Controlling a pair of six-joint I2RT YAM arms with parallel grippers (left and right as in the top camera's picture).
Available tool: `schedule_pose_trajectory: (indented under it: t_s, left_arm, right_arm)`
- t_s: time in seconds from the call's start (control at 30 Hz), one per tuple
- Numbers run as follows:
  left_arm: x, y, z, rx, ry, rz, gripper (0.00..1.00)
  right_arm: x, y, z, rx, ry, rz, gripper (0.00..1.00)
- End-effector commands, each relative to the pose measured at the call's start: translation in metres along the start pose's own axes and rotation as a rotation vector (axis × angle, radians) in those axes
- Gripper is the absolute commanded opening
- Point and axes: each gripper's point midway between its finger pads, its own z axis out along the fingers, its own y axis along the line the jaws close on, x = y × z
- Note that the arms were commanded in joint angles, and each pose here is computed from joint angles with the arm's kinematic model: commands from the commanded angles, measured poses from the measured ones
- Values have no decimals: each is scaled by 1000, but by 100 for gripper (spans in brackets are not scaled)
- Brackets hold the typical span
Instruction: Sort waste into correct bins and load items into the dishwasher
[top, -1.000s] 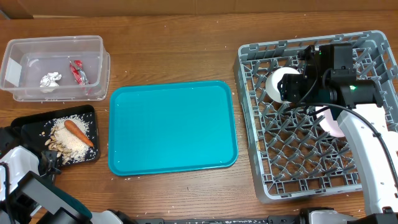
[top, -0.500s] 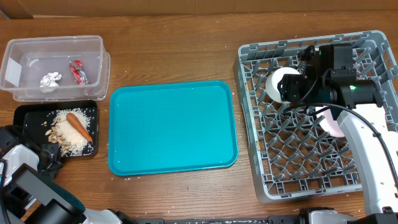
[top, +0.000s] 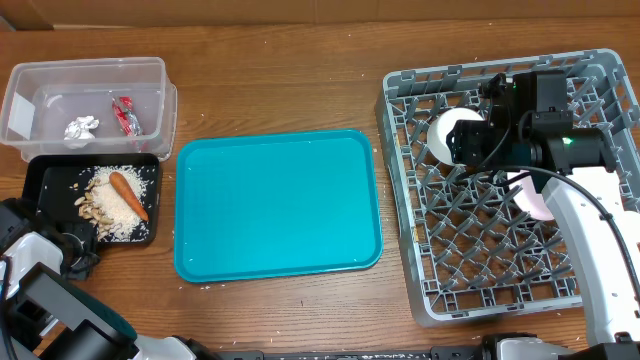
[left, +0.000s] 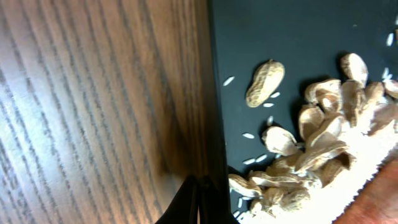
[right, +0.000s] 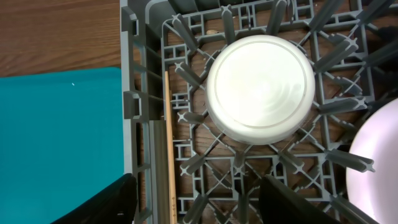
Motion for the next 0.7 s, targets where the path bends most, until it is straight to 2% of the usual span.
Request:
schedule_pose_trajectory:
  t_s: [0.0, 0.23, 0.37, 0.67]
  left_arm:
    - [7, -13, 2, 77, 41, 45, 4]
    - [9, -28, 2, 113, 29, 87, 6]
    - [13, -39, 2, 149, 31, 130, 10]
    - [21, -34, 1, 127, 63, 143, 9]
  right_arm:
    - [-10, 3, -7, -1, -31, -11, 65]
    - [-9, 3, -7, -1, -29, -11, 64]
    - [-9, 3, -7, -1, -27, -11, 65]
    - [-9, 3, -7, -1, -27, -11, 65]
